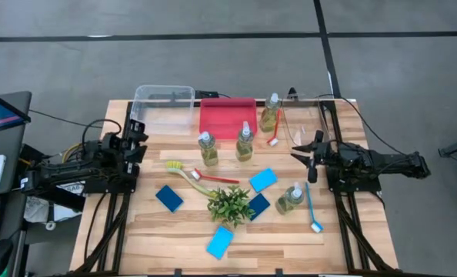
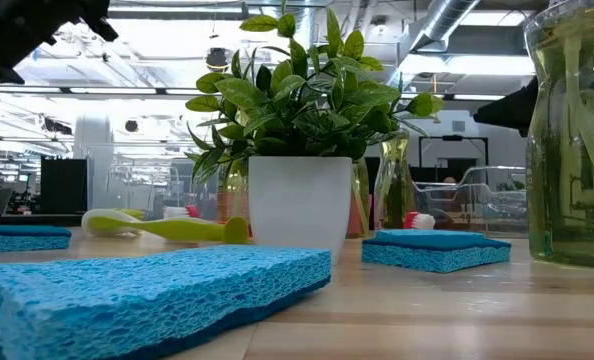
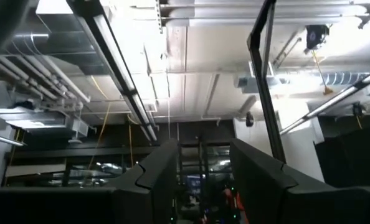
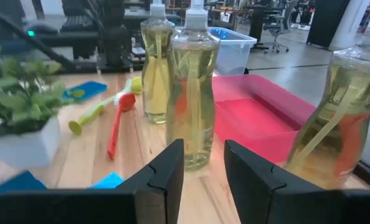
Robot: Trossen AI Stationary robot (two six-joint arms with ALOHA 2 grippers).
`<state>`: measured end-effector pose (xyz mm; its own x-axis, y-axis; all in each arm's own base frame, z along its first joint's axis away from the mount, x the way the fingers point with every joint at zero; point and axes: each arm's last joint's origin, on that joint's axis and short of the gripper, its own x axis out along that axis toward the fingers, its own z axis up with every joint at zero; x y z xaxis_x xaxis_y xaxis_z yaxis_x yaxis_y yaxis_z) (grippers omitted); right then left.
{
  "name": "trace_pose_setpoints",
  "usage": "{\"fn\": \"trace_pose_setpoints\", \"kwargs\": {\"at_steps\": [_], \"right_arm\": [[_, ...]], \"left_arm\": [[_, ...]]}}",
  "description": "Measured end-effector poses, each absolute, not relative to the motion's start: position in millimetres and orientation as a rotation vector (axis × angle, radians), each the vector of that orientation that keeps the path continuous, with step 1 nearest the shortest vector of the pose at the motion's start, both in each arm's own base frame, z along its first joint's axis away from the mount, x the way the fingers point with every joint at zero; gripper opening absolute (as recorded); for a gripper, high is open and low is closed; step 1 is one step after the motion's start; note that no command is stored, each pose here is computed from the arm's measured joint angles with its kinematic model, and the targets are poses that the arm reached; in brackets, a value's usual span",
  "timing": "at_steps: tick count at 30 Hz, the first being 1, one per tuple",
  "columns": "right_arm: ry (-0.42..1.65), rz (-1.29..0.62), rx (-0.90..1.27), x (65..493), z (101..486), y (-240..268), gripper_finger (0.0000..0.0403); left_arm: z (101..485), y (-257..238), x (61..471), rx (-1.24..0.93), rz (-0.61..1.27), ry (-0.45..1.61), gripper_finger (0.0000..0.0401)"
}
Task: Pick & Place Kitchen Sink Supplies
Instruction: Put the yellow dishwashing liquid into the white bin
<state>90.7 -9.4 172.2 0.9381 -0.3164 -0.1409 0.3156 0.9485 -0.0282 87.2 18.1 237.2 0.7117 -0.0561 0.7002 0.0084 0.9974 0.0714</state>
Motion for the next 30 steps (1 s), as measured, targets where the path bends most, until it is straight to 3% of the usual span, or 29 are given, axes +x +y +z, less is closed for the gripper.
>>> {"fn": "trace_pose_setpoints", "kwargs": {"at_steps": [6, 19, 24, 30], "right_arm": [[0.012, -0.329, 0.064, 91.7, 184.0, -10.0, 0.0108], [-0.659, -0.363, 0.065, 70.8, 245.2, -12.7, 0.0108], [-0.62, -0.356, 0.06, 73.2, 242.3, -12.3, 0.0108], [-0.662, -0.3, 0.145, 72.0, 244.3, -11.6, 0.0108]], "left_arm": [[242.1, 20.3, 82.0, -0.071, 0.028, -0.869, 0.015], [238.9, 24.7, 88.9, -0.258, 0.045, -0.848, 0.015], [242.7, 26.1, 95.8, -0.256, 0.032, -0.816, 0.015], [253.9, 26.2, 113.6, -0.21, -0.114, -0.711, 0.015]]}}
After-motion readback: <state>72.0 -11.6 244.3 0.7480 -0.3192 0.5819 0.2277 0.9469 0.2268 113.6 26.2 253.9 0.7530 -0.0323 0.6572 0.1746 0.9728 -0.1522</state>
